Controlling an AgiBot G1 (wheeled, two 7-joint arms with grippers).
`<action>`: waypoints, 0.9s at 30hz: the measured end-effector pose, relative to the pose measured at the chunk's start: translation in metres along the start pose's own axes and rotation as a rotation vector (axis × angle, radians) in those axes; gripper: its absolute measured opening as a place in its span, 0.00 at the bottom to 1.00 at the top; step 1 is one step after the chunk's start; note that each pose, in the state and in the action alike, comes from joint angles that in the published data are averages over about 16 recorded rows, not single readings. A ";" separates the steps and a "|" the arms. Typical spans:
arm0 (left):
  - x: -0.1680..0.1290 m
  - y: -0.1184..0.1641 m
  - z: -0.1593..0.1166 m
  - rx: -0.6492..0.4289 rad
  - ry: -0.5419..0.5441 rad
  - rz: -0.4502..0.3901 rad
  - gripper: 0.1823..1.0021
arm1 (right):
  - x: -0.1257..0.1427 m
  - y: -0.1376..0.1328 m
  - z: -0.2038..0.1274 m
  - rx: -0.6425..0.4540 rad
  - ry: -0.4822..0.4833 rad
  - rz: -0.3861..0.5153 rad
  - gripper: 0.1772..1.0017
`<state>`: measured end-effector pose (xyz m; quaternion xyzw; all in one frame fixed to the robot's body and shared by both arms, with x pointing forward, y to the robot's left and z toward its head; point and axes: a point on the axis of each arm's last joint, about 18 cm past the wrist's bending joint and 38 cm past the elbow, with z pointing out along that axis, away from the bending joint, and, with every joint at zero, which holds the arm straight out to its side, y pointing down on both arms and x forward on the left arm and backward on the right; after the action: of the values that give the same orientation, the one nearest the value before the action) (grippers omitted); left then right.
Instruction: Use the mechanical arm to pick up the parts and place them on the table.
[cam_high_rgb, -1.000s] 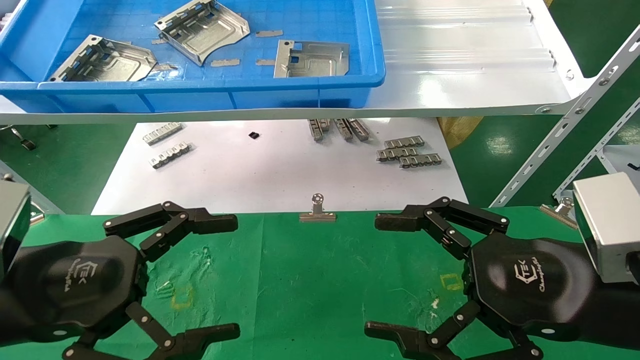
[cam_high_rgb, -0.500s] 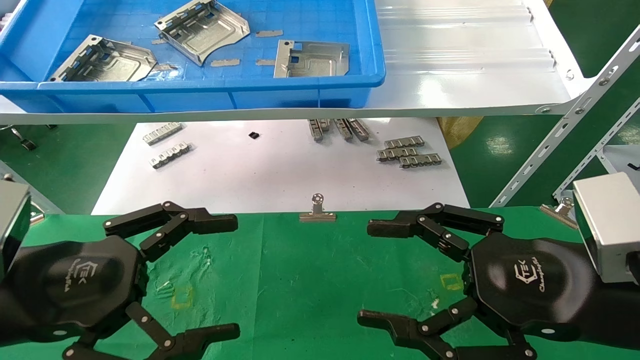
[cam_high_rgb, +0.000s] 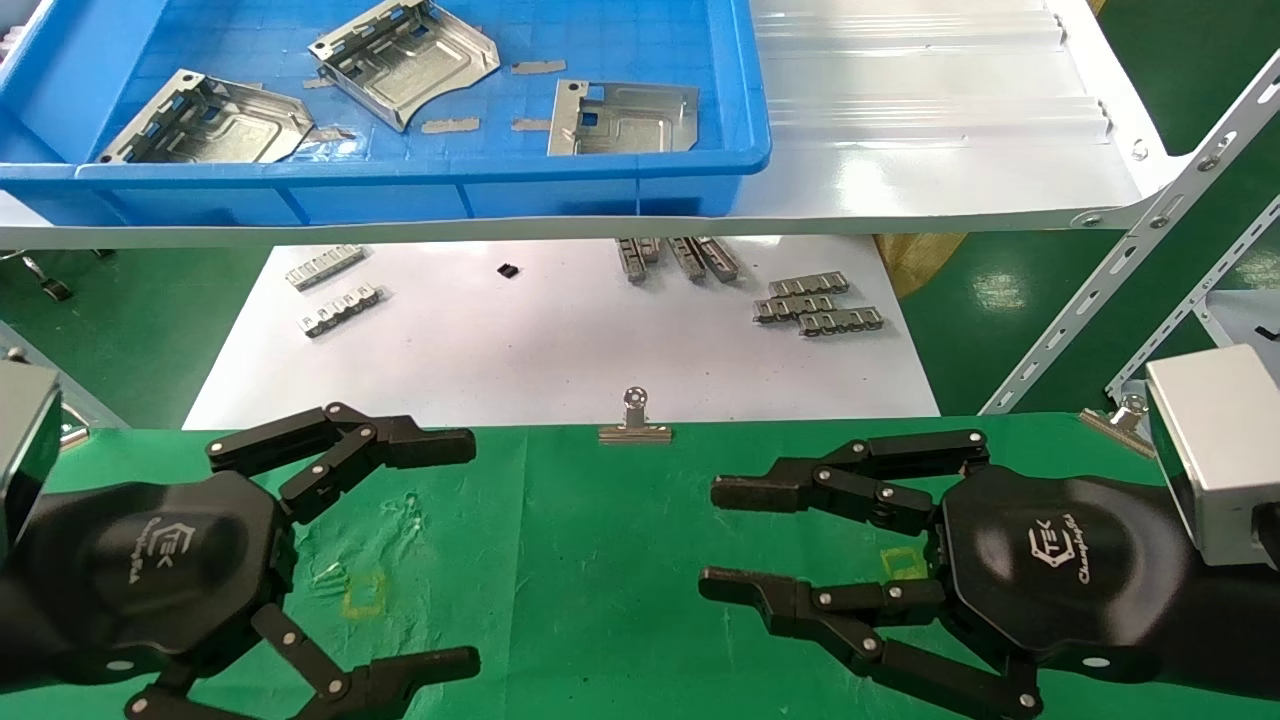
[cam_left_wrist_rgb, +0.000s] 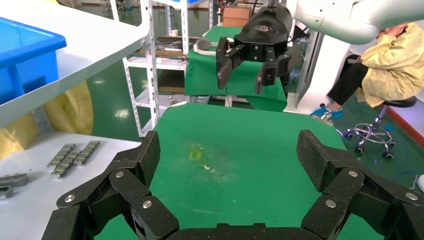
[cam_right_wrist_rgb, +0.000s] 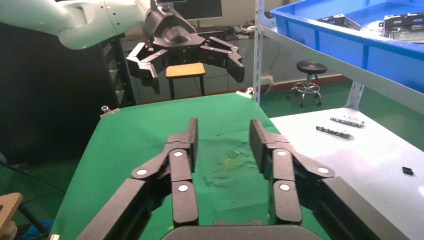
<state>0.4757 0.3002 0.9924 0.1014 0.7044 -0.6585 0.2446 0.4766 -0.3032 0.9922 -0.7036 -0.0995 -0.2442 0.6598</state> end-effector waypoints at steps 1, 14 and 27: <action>0.000 0.000 0.000 0.000 0.000 0.000 1.00 | 0.000 0.000 0.000 0.000 0.000 0.000 0.44; -0.045 -0.046 0.002 -0.006 -0.074 0.156 1.00 | 0.000 0.000 0.000 0.000 0.000 0.000 0.13; -0.221 -0.121 0.013 -0.081 -0.548 0.239 1.00 | 0.000 0.000 0.000 0.000 0.000 0.000 0.02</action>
<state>0.6121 0.3131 1.2043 -0.0078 0.6211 -0.5992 0.5052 0.4767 -0.3033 0.9922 -0.7036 -0.0996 -0.2442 0.6598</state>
